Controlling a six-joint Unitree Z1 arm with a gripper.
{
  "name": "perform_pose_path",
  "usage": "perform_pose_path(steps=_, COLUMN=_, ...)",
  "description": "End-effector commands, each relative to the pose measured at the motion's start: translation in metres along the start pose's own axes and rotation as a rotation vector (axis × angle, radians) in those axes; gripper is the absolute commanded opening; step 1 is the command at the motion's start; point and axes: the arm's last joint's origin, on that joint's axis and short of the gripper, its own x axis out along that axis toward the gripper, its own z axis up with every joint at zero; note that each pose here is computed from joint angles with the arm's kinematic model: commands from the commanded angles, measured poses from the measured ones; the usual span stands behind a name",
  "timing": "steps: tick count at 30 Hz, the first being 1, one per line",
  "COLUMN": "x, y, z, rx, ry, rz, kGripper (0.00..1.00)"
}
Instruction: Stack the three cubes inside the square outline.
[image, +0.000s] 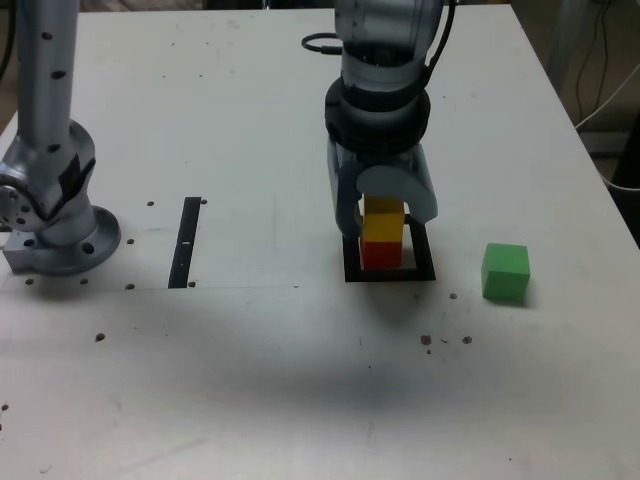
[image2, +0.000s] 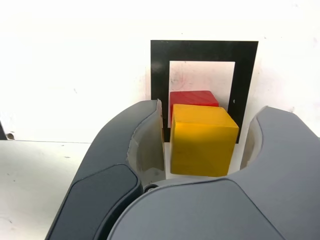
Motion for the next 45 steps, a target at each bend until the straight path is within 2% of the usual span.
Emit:
perform_pose_path(steps=1, x=-0.005, y=0.003, z=-0.003, rx=-0.004, ry=-0.006, rz=0.001, kGripper=0.99)
perform_pose_path(steps=9, x=-0.022, y=0.01, z=-0.014, rx=-0.006, ry=-0.012, rz=0.007, kGripper=0.99)
perform_pose_path(steps=18, x=-0.055, y=0.012, z=-0.022, rx=0.029, ry=0.008, rz=0.013, kGripper=0.99)
perform_pose_path(steps=21, x=-0.068, y=0.005, z=-0.018, rx=0.062, ry=-0.008, rz=0.013, kGripper=0.99)
perform_pose_path(steps=26, x=-0.092, y=-0.017, z=-0.007, rx=0.127, ry=-0.058, rz=0.024, kGripper=0.99)
perform_pose_path(steps=29, x=-0.1, y=-0.033, z=0.002, rx=0.16, ry=-0.071, rz=0.025, kGripper=0.99)
perform_pose_path(steps=33, x=-0.098, y=-0.053, z=0.019, rx=0.205, ry=-0.058, rz=0.01, kGripper=0.99)
perform_pose_path(steps=36, x=-0.087, y=-0.068, z=0.038, rx=0.249, ry=-0.036, rz=-0.003, kGripper=0.99)
perform_pose_path(steps=40, x=-0.067, y=-0.076, z=0.055, rx=0.277, ry=-0.004, rz=0.004, kGripper=0.99)
perform_pose_path(steps=45, x=-0.046, y=-0.064, z=0.073, rx=0.273, ry=0.031, rz=0.02, kGripper=1.0)
